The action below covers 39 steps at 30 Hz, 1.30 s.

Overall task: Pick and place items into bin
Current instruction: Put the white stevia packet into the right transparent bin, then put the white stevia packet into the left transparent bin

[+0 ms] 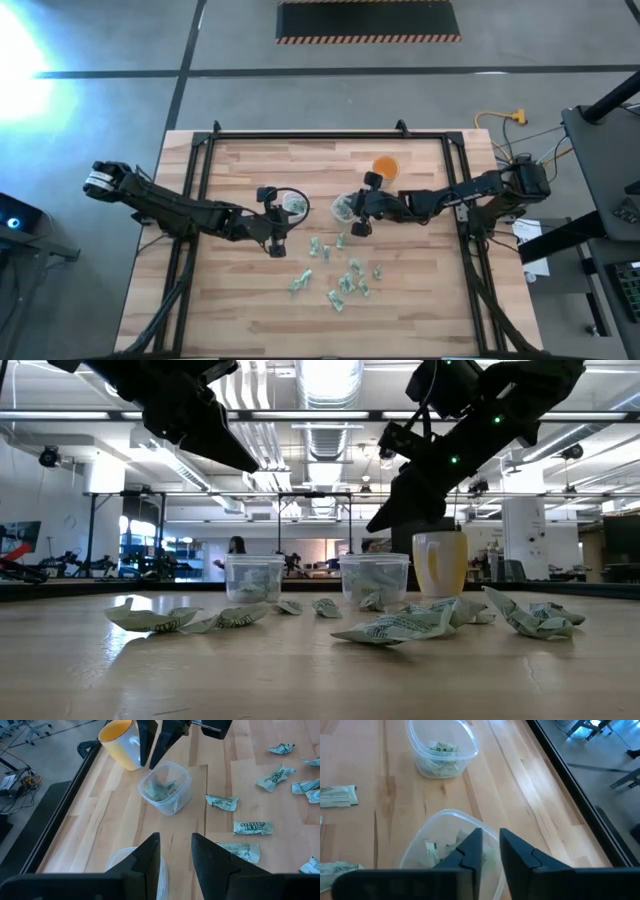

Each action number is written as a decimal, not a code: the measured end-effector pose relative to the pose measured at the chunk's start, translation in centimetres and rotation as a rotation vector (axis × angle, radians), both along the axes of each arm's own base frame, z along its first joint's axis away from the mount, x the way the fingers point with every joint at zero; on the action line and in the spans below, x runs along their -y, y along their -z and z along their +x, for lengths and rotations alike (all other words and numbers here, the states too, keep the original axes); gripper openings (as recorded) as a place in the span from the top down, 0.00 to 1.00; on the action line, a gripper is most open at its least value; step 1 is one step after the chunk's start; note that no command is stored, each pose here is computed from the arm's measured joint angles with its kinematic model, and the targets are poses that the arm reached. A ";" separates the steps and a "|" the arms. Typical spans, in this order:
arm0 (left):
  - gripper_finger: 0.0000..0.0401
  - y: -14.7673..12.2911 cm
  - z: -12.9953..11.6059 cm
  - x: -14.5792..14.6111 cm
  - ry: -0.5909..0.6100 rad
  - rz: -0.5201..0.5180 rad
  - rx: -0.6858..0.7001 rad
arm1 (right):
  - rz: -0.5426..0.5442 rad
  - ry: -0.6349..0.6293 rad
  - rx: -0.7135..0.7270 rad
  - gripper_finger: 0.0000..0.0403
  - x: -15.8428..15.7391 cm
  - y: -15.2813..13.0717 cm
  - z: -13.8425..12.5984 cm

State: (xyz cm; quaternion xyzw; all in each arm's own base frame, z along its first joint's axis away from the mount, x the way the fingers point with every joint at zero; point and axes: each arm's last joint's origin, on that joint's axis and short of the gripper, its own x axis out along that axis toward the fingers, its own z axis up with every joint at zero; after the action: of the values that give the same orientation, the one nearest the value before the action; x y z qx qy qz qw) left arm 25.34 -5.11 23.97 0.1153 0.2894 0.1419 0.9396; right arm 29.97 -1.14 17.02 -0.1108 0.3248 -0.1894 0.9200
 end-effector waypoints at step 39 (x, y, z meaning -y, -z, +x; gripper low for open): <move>0.77 5.7 0.5 7.7 0.467 -0.450 -0.305 | 0.079 -0.341 -0.122 0.78 -7.9 -1.1 -3.8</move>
State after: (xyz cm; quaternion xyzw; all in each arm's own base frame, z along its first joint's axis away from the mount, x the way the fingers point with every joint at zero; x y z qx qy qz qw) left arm 25.88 -12.86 18.28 -0.0114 0.4163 -0.1628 0.8944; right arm 26.19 6.73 18.13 -0.1393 0.3638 -0.0105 0.9209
